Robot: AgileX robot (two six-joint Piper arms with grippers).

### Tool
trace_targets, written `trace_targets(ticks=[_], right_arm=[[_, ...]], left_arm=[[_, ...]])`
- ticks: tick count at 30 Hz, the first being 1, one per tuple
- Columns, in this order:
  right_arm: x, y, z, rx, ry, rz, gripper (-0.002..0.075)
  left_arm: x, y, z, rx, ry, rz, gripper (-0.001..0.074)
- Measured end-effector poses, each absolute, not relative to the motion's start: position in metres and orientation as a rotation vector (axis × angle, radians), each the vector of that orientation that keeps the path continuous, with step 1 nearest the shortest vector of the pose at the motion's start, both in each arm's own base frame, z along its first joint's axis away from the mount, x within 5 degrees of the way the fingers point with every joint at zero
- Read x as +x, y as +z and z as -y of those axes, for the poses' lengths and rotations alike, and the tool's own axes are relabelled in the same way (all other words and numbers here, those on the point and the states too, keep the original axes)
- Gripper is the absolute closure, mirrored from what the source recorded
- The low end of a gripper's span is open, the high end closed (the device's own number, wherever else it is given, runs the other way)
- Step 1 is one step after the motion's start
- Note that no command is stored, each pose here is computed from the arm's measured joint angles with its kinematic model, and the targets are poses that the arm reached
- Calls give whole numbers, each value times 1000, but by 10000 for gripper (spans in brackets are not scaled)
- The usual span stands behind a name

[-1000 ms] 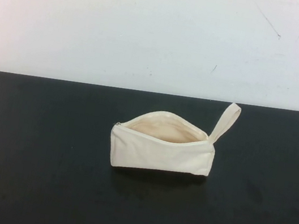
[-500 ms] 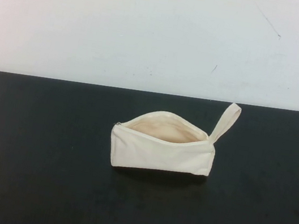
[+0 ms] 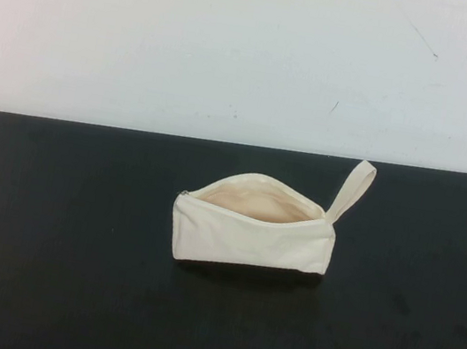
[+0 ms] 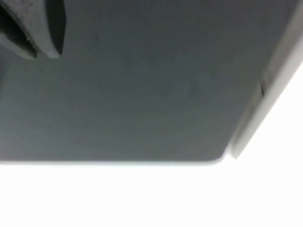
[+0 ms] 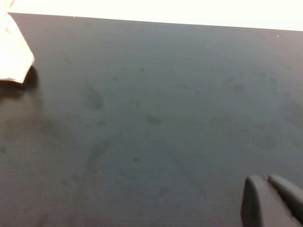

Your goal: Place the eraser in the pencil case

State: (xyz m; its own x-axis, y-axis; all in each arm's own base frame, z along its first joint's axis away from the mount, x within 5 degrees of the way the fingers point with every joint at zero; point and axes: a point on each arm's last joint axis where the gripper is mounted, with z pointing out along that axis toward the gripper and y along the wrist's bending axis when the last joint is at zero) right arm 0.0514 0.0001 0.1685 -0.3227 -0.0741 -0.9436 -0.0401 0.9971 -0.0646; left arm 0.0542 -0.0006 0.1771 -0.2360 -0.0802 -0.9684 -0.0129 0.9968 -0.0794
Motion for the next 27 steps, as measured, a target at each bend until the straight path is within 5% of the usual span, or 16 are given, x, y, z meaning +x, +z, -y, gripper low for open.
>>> trace_targets(ticks=[27], right_arm=[[51,169,0,-82,-34,-1900,727]], left_arm=[[53,174,2,-56,-66,-1858,736]])
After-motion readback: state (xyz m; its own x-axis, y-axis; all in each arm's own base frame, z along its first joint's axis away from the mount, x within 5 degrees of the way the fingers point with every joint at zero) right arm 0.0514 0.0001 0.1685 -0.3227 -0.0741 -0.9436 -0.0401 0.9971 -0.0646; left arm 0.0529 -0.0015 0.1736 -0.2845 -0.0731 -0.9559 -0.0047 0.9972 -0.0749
